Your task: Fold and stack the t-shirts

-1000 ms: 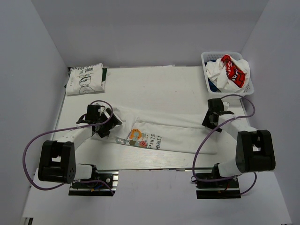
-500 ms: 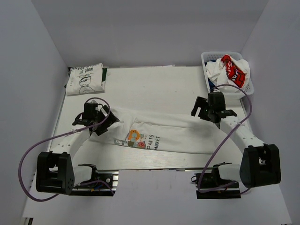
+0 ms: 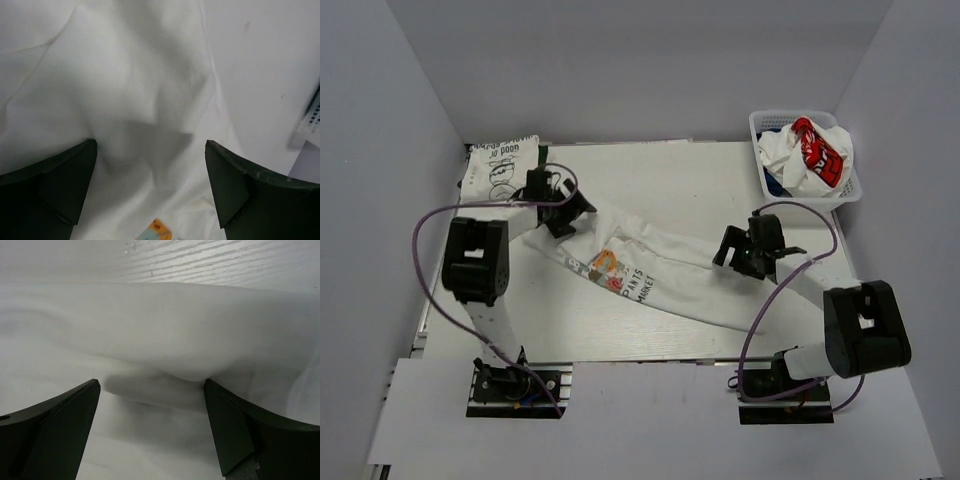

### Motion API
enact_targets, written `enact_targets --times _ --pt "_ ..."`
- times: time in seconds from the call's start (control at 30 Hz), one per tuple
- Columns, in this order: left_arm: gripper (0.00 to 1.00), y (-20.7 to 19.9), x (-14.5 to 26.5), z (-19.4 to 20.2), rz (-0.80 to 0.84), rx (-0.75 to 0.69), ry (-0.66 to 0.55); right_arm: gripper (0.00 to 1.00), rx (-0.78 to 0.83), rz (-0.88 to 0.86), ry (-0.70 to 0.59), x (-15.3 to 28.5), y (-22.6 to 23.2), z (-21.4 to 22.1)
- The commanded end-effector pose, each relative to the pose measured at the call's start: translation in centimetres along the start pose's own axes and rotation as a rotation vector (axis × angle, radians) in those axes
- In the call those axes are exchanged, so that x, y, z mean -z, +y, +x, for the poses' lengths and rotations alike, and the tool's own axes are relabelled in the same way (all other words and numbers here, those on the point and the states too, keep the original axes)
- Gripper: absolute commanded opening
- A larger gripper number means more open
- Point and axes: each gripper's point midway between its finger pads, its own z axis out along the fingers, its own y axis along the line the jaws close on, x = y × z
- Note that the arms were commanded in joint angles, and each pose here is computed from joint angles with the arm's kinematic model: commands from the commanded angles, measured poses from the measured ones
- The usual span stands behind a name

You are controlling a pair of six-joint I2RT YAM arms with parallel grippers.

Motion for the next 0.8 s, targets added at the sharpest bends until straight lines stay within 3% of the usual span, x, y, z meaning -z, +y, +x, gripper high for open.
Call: enact_targets --times 0.0,0.07,0.1,0.13,0.17,0.2,0.23,0.33,0.37,0.47,0.63,0.67,0.77 --pt "1.0 -1.6 -6.4 0.3 -0.023 -0.078 0.072 0.9 -0.025 -0.019 0.189 0.6 0.3 7.8" --pt "1.0 -4.3 -11.4 -1.9 0.01 -0.132 0.074 0.9 0.008 -0.074 0.27 1.5 1.5 11.0" --pt "1.0 -5.0 -13.1 -1.1 -0.006 -0.154 0.114 0.9 0.084 -0.125 0.326 2.3 3.2 13.7" --pt "1.0 -11.1 -13.7 -5.6 0.105 -0.217 0.011 0.9 0.113 -0.138 0.374 2.9 3.5 15.1" --pt "1.0 -8.5 -19.0 -3.9 0.066 -0.221 0.062 0.9 0.147 -0.17 0.421 3.6 4.3 16.5" --pt "1.0 -14.3 -18.8 -7.6 0.178 -0.252 -0.043 0.9 0.271 -0.234 0.462 4.7 6.5 18.2" --pt "1.0 -15.3 -20.3 -7.1 0.236 -0.273 -0.047 0.9 0.305 -0.201 0.525 5.6 5.8 19.5" --pt "1.0 -16.0 -23.6 -6.2 0.403 -0.179 -0.069 0.9 0.512 -0.364 0.595 8.0 8.6 22.8" --pt "1.0 -16.8 -23.5 -6.1 0.427 -0.168 -0.089 0.9 0.568 -0.474 0.661 9.4 9.5 24.2" --pt "1.0 -18.8 -23.8 -6.0 0.488 -0.185 -0.133 0.9 0.743 -0.72 0.674 11.2 12.7 25.7" --pt "1.0 -21.0 -22.2 -7.6 0.509 -0.213 -0.216 0.9 0.865 -0.684 0.707 11.6 12.7 26.4" --pt "1.0 -20.7 -22.3 -7.5 0.5 -0.211 -0.209 0.9 0.888 -0.686 0.693 12.1 12.9 26.3" --pt "1.0 -25.3 -18.1 -8.0 0.608 -0.274 -0.21 0.9 0.914 -0.687 0.574 12.5 14.5 24.4"
